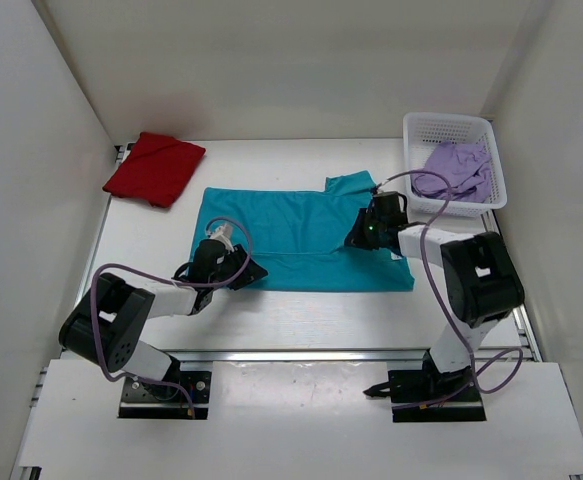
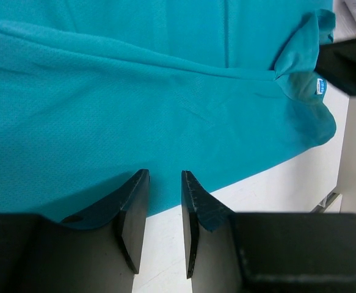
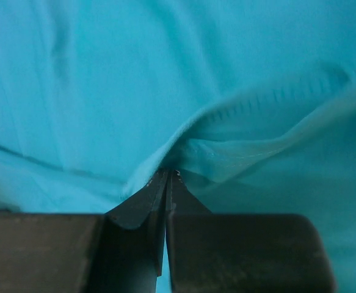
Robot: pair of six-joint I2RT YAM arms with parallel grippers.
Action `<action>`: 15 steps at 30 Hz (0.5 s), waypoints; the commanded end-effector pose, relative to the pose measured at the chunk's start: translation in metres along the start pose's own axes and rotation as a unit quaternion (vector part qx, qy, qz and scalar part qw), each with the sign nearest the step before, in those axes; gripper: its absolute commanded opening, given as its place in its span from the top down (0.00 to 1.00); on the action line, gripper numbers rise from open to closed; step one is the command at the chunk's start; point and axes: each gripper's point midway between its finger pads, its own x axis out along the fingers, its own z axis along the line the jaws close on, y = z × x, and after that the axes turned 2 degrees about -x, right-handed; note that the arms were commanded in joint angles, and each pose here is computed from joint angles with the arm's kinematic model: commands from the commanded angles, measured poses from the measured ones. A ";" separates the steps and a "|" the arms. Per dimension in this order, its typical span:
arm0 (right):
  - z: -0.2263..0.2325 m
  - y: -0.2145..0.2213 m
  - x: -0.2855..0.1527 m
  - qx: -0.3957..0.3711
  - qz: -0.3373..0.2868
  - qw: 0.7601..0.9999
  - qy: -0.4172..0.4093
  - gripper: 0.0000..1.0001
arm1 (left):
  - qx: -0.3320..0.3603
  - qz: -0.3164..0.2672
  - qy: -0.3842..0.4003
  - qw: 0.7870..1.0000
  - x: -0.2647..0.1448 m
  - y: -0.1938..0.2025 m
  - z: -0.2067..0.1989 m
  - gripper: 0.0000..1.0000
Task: Fold and stack the t-shirts
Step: Fold the flattened tshirt in 1/3 of the way
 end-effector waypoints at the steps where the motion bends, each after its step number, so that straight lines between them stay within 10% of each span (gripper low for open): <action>1: 0.012 -0.033 0.020 -0.008 -0.023 1.000 -0.017 1.00 | -0.003 -0.002 0.016 1.000 -0.001 -0.002 -0.003 0.62; 8: 0.064 -0.096 0.013 -0.037 -0.058 0.996 -0.061 1.00 | 0.021 -0.018 0.019 0.999 -0.010 -0.011 -0.018 0.61; 15: 0.039 -0.017 -0.024 -0.039 -0.053 0.997 -0.039 1.00 | 0.026 -0.013 0.020 0.999 0.002 -0.015 -0.023 0.61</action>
